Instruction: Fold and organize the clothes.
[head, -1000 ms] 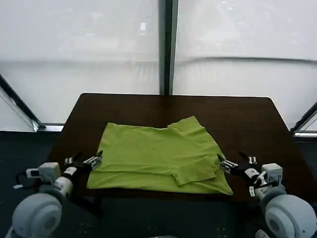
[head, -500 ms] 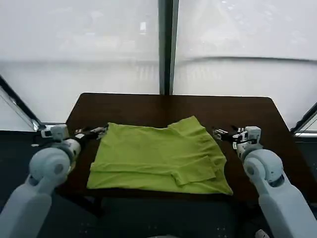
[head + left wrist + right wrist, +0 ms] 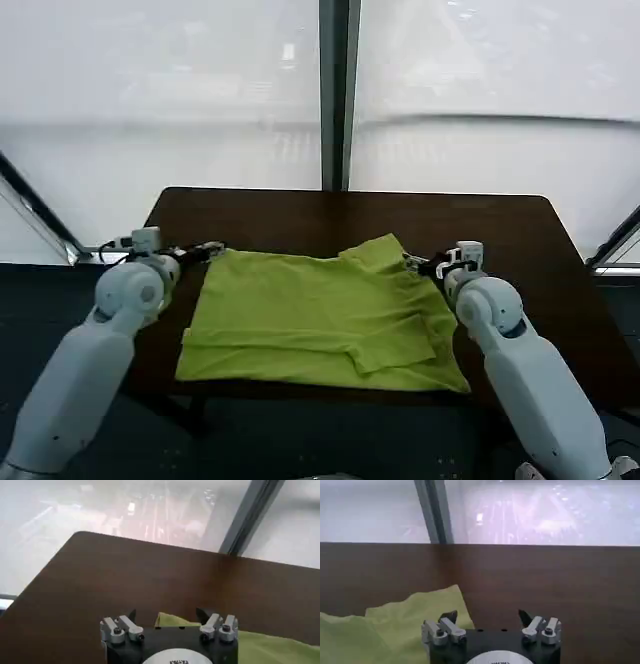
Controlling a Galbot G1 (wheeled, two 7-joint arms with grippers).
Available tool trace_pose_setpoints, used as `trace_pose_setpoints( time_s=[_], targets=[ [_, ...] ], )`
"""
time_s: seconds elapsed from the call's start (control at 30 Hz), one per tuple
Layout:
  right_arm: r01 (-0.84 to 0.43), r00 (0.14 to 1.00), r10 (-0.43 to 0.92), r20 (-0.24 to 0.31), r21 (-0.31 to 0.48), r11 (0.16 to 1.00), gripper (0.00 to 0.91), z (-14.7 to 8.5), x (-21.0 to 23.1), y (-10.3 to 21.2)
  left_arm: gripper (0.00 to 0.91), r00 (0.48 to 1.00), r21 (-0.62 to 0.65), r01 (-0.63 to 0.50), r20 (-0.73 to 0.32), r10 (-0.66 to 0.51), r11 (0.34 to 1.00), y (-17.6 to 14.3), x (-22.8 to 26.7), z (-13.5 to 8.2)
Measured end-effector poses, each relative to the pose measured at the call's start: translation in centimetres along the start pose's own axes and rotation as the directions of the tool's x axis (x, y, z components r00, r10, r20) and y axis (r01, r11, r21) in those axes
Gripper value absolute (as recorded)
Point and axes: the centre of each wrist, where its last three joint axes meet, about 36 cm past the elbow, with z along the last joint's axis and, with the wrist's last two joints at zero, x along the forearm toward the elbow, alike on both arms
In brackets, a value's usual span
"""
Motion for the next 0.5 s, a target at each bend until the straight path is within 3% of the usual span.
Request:
trace_pose_setpoints(
  time_s=[0.27, 0.3, 0.43, 0.5],
  targets=[
    [0.010, 1.000, -0.010, -0.007, 0.011, 1.000, 0.868, -0.1, -0.5, 0.4, 0.878, 1.000, -0.016, 0.002, -0.020, -0.002, 1.000, 0.0, -1.4, 0.5],
    [0.011, 1.000, -0.011, -0.008, 0.012, 1.000, 0.790, -0.1, -0.5, 0.5, 0.878, 1.000, -0.018, 0.004, -0.022, -0.005, 1.000, -0.1, -1.6, 0.6],
    [0.014, 1.000, -0.014, -0.011, 0.014, 1.000, 0.722, 0.0, -0.6, 0.5, 0.878, 1.000, -0.016, 0.003, -0.030, -0.003, 1.000, -0.3, -2.1, 0.9],
    [0.016, 1.000, -0.016, -0.012, 0.014, 1.000, 0.683, 0.0, -0.6, 0.6, 0.751, 0.999, -0.017, 0.001, -0.032, -0.001, 1.000, -0.4, -2.2, 0.9]
  ],
)
